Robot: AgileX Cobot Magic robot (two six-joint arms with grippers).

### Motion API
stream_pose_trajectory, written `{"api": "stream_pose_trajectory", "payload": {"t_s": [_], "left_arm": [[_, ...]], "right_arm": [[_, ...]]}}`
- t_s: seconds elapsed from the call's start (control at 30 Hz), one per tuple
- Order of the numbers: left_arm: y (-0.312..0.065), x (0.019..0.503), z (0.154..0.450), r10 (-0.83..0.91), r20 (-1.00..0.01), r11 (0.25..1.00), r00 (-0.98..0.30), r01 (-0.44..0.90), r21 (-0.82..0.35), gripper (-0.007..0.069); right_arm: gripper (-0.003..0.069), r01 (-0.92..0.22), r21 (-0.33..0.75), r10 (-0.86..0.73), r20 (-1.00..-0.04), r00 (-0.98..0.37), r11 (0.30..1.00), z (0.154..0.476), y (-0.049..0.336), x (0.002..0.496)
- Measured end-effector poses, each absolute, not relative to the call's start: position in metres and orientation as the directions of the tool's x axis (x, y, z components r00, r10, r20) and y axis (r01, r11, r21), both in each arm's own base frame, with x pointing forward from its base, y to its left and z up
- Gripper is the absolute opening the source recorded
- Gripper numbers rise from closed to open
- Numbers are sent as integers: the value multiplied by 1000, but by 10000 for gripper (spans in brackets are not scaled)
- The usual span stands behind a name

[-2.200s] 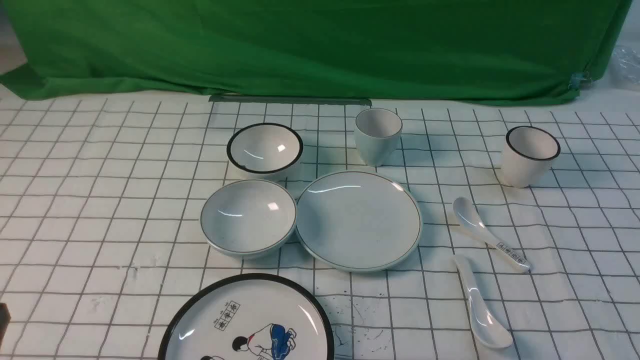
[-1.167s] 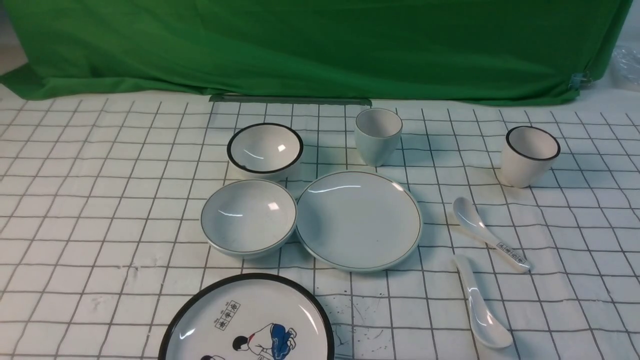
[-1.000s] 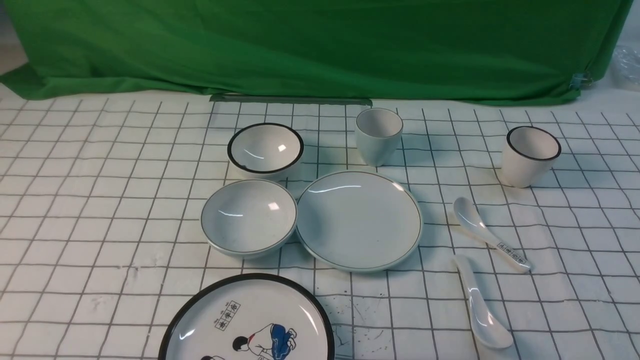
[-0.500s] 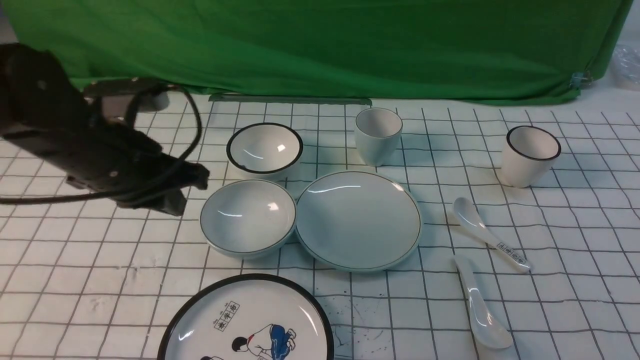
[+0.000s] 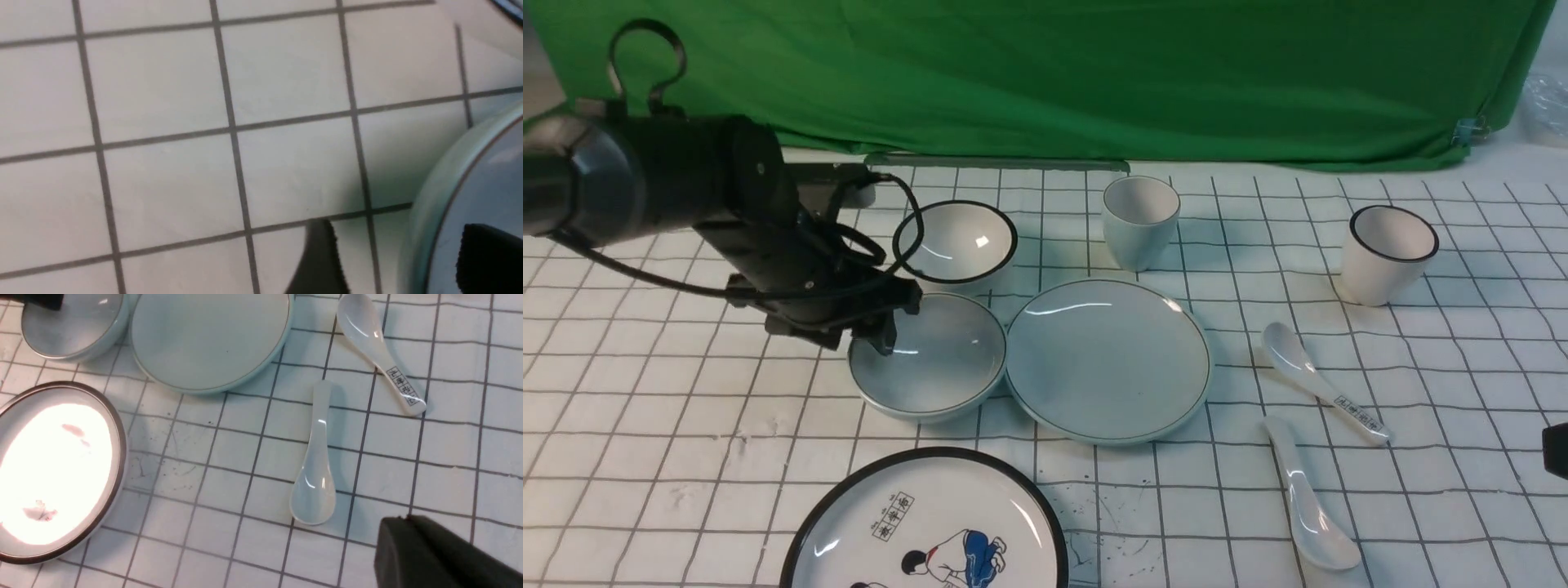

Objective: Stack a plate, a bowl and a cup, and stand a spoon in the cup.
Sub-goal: Use the left arm to grab a blue rice bowl, then use the left arm to put the blue rice bowl into the blue large plate in the middle

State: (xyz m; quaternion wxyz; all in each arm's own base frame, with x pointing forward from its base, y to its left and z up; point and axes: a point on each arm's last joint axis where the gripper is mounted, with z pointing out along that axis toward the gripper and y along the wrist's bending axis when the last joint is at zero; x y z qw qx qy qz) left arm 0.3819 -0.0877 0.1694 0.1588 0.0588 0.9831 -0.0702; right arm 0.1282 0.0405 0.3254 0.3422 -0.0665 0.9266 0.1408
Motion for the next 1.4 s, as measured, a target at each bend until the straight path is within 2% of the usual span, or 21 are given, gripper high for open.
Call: {"api": "stream_pose_trajectory", "payload": {"t_s": [0.07, 0.13, 0.2, 0.27, 0.33, 0.37, 0.53, 0.63, 0.73, 0.77, 0.83, 0.93, 1.13, 1.37, 1.4], "left_arm": [[-88, 383, 162, 79, -299, 985, -951, 120, -123, 475], [-88, 383, 159, 62, -287, 986, -956, 103, -129, 464], [-88, 382, 159, 39, -268, 987, -963, 79, -140, 351], [-89, 380, 161, 19, -248, 987, -969, 58, -152, 187], [-89, 379, 170, 2, -245, 985, -970, 44, -167, 104], [-89, 378, 173, -1, -238, 985, -971, 40, -168, 92], [-89, 368, 195, 9, -230, 984, -973, 50, -173, 50], [-98, 361, 220, 14, -292, 968, -956, 86, -234, 50], [-128, 358, 246, 31, -388, 935, -921, 164, -313, 50], [-128, 359, 248, 32, -392, 935, -919, 166, -313, 50], [-157, 363, 254, 66, -430, 915, -900, 226, -334, 50], [-186, 375, 244, 95, -421, 899, -902, 259, -352, 50], [-206, 404, 187, 102, -325, 906, -940, 223, -359, 50], [-209, 405, 176, 107, -286, 903, -952, 213, -374, 50], [-209, 404, 176, 110, -284, 901, -952, 217, -377, 55]], "right_arm": [[34, -219, 217, -22, -661, -750, 951, 326, 41, 129], [34, -219, 217, -19, -667, -745, 951, 327, 41, 130], [35, -220, 215, -18, -676, -737, 951, 327, 41, 130], [36, -220, 215, -14, -685, -728, 951, 328, 41, 131], [36, -220, 215, -10, -692, -722, 952, 329, 41, 132], [36, -220, 215, -10, -694, -720, 952, 329, 41, 132], [37, -221, 215, -10, -695, -719, 951, 329, 41, 132], [37, -222, 214, -11, -696, -718, 951, 329, 41, 132], [43, -222, 213, -9, -703, -711, 952, 330, 41, 133], [43, -222, 213, -8, -705, -709, 952, 330, 41, 134], [49, -234, 199, -26, -709, -705, 952, 331, 41, 138], [54, -239, 193, -41, -691, -722, 952, 336, 44, 150], [59, -241, 131, -109, -623, -774, 962, 339, 49, 200], [108, -240, 124, -119, -601, -790, 963, 349, 58, 259], [139, -241, 124, -119, -607, -785, 963, 353, 62, 277]]}}
